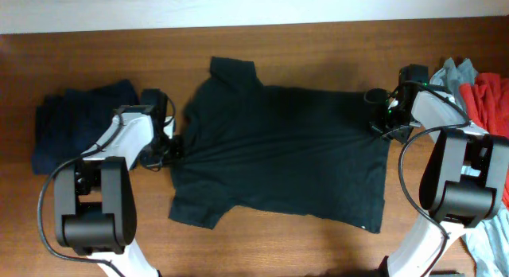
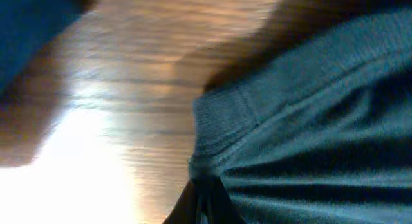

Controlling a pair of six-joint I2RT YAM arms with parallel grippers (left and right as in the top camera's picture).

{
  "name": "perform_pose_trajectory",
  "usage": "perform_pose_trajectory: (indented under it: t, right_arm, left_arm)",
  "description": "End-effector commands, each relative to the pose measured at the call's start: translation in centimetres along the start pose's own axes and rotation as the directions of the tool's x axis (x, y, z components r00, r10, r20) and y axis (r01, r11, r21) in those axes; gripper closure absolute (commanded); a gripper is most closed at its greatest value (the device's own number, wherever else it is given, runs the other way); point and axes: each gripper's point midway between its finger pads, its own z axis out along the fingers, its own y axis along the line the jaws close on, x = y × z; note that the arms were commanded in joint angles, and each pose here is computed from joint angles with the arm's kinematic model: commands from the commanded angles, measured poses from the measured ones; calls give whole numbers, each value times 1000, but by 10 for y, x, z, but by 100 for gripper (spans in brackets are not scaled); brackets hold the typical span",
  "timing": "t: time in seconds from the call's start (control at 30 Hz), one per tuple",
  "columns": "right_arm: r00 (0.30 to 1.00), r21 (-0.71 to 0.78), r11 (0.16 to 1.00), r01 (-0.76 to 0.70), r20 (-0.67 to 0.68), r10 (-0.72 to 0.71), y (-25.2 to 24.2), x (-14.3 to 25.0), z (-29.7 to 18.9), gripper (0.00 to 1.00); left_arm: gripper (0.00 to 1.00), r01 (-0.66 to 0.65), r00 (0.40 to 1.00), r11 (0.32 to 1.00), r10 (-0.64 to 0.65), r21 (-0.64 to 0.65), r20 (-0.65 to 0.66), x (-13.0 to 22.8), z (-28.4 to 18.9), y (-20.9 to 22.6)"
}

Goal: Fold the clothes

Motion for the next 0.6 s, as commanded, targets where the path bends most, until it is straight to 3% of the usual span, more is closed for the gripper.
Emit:
perform_pose_trajectory:
  t: [0.0, 0.1, 0.17, 0.33, 0.4, 0.47, 0.57]
  right_arm:
    - [994, 108, 994, 9, -114, 4, -34, 26, 44, 82]
    - [993, 110, 994, 9, -120, 4, -31, 22, 36, 77]
    - [991, 67, 996, 57, -124, -48, -20, 15, 25, 77]
    - [983, -179, 972, 154, -73, -170, 39, -11, -27, 64]
    - [980, -226, 959, 170, -61, -188, 53, -13, -37, 62]
    - [976, -231, 954, 190, -62, -210, 62, -9, -36, 59]
    - [967, -234, 946, 226, -65, -247, 76, -1, -34, 59]
  left_arm:
    - [75, 86, 994, 988, -95, -128, -62, 15, 16, 37]
    - [59, 97, 993, 987, -106, -128, -61, 10, 3, 41]
    - [54, 95, 994, 988, -100, -122, -36, 2, -11, 40]
    - [43, 68, 964, 997, -53, -47, 262, -63, -89, 27]
    - [42, -30, 921, 998, 7, 53, 389, -92, -107, 5]
    - [48, -162, 871, 973, 63, 163, 488, -116, -115, -24]
    - [56, -265, 833, 942, 114, 208, 542, -137, -104, -47]
